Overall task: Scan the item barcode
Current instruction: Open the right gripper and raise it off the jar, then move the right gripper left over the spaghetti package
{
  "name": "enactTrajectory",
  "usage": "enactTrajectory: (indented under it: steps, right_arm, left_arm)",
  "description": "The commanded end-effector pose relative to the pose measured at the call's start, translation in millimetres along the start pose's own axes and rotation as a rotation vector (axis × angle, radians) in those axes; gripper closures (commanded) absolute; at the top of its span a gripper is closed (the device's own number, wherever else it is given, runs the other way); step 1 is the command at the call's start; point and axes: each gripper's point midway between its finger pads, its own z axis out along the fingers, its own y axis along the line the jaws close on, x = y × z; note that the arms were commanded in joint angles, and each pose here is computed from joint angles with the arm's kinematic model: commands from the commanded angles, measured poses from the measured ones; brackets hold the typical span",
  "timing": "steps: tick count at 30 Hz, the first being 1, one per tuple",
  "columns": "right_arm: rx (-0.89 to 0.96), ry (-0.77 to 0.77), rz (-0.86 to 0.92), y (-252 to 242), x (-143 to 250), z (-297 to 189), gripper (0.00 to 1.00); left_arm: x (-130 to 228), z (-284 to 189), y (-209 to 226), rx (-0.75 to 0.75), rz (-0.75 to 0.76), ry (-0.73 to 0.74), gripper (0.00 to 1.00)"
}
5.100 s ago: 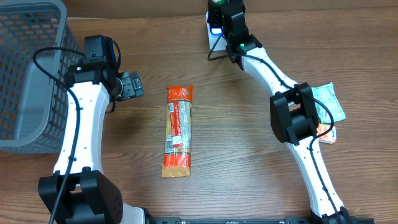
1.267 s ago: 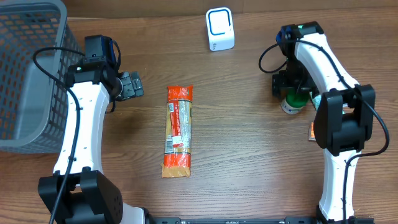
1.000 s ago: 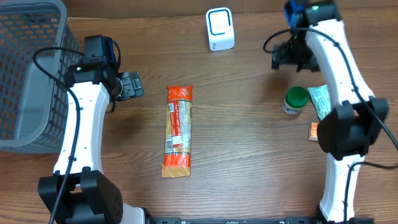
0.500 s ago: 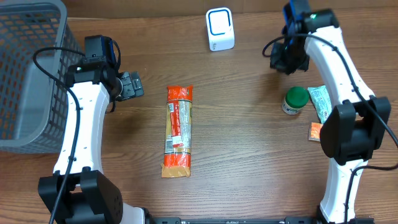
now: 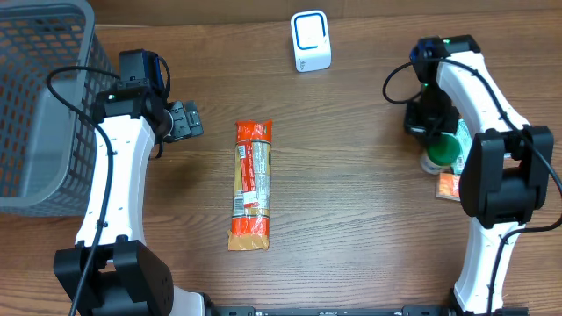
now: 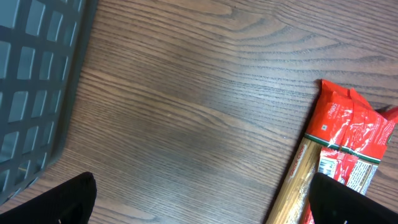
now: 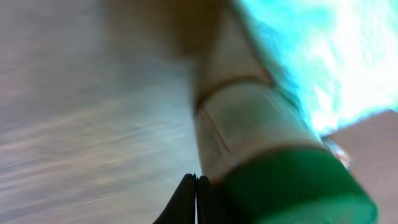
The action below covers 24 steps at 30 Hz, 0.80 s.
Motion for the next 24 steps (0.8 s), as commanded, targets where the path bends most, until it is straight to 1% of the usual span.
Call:
enactTrajectory:
  steps: [1,5,9,12,14,16,17,19,20,24]
  right_arm:
    - [0.113,-0.009,0.059,-23,2,-1,0.96]
    - [0.112,-0.016,0.033,-16,8,-7,0.96]
    - [0.042,-0.069,-0.017,9,19,-28,0.96]
    - [-0.071,-0.125,-0.068,40,32,-51,0.96]
    - [-0.184,-0.167,-0.125,72,44,-69,0.96]
    - [-0.281,-0.199,-0.196,104,57,-84,0.92]
    - [-0.315,-0.212,-0.229,119,63,-88,0.76]
    - [-0.363,-0.24,-0.294,147,73,-94,0.36]
    - [-0.377,-0.255,-0.32,158,76,-95,0.32]
    - [-0.422,-0.323,-0.426,202,95,-102,0.32]
  left_arm:
    - [2,2,2,-0.008,0.006,0.005,0.01]
    - [2,2,2,-0.008,0.006,0.005,0.0]
    - [2,2,2,-0.008,0.006,0.005,0.0]
    - [2,2,2,-0.008,0.006,0.005,0.0]
    - [1,2,2,-0.008,0.006,0.005,0.0]
    - [2,2,2,-0.008,0.006,0.005,0.0]
    - [1,2,2,-0.008,0.006,0.005,0.0]
    - [1,2,2,-0.008,0.006,0.005,0.0]
    - [1,2,2,-0.008,0.006,0.005,0.0]
    - [2,2,2,-0.008,0.006,0.005,0.0]
